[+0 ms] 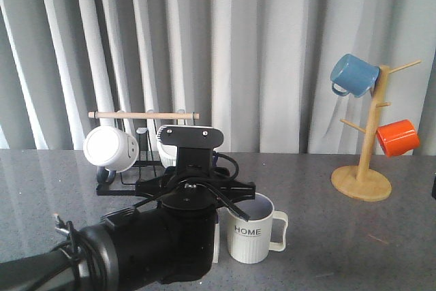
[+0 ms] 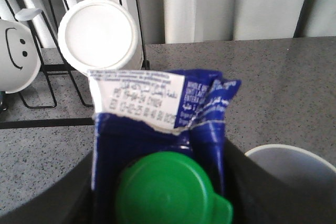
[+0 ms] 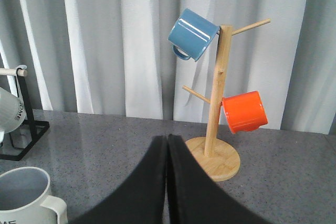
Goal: Place milk next to cup
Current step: 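Lower the carton beside the mug and open the left gripper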
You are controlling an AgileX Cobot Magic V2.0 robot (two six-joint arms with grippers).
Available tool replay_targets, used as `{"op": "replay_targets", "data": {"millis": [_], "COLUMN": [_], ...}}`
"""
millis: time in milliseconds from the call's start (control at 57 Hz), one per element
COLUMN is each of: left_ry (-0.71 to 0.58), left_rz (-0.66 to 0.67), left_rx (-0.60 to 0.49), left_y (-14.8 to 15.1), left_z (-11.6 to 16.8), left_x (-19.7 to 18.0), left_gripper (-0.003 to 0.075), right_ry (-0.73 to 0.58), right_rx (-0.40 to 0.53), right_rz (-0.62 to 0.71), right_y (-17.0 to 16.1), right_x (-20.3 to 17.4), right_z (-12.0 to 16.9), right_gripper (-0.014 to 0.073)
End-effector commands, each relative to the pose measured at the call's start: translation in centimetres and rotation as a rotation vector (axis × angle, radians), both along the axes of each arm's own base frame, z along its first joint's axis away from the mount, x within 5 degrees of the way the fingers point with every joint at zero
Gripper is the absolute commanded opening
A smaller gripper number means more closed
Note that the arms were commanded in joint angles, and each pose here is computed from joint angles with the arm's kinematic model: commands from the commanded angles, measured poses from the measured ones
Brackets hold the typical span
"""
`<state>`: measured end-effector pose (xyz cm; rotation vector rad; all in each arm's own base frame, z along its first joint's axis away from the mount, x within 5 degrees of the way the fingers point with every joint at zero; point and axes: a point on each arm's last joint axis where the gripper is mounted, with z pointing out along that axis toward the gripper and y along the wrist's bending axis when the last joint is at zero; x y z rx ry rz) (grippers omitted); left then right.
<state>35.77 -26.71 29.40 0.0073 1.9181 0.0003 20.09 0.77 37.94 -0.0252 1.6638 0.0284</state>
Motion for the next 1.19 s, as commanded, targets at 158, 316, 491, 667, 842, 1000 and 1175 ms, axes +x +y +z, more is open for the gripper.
{"op": "replay_targets", "data": {"millis": [158, 316, 491, 667, 842, 1000, 1175], "left_ry": [-0.040, -0.040, -0.040, -0.041, -0.041, -0.041, -0.041], "left_rz": [0.000, 0.000, 0.002, 0.000, -0.001, -0.005, 0.004], "left_rx": [-0.061, -0.062, -0.061, -0.062, -0.062, -0.067, -0.065], "left_y": [0.36, 0.36, 0.35, 0.31, 0.29, 0.24, 0.37], "left_z": [2.76, 2.76, 2.76, 2.85, 2.83, 2.84, 2.83], "left_x": [-0.55, -0.55, -0.57, -0.66, -0.66, -0.66, -0.60], "left_gripper": [0.0221, 0.0221, 0.0221, 0.0221, 0.0221, 0.0222, 0.0289], "right_ry": [-0.116, -0.116, -0.116, -0.116, -0.116, -0.116, -0.116], "right_rx": [0.000, 0.000, 0.000, 0.000, 0.000, 0.000, 0.000], "right_rz": [0.001, 0.001, 0.001, 0.001, 0.001, 0.001, 0.001], "right_y": [-0.08, -0.08, -0.08, -0.08, -0.08, -0.08, -0.08], "right_x": [-0.25, -0.25, -0.25, -0.25, -0.25, -0.25, -0.25], "right_z": [1.98, 1.98, 1.98, 1.98, 1.98, 1.98, 1.98], "right_gripper": [-0.0008, -0.0008, -0.0008, -0.0008, -0.0008, -0.0008, -0.0008]}}
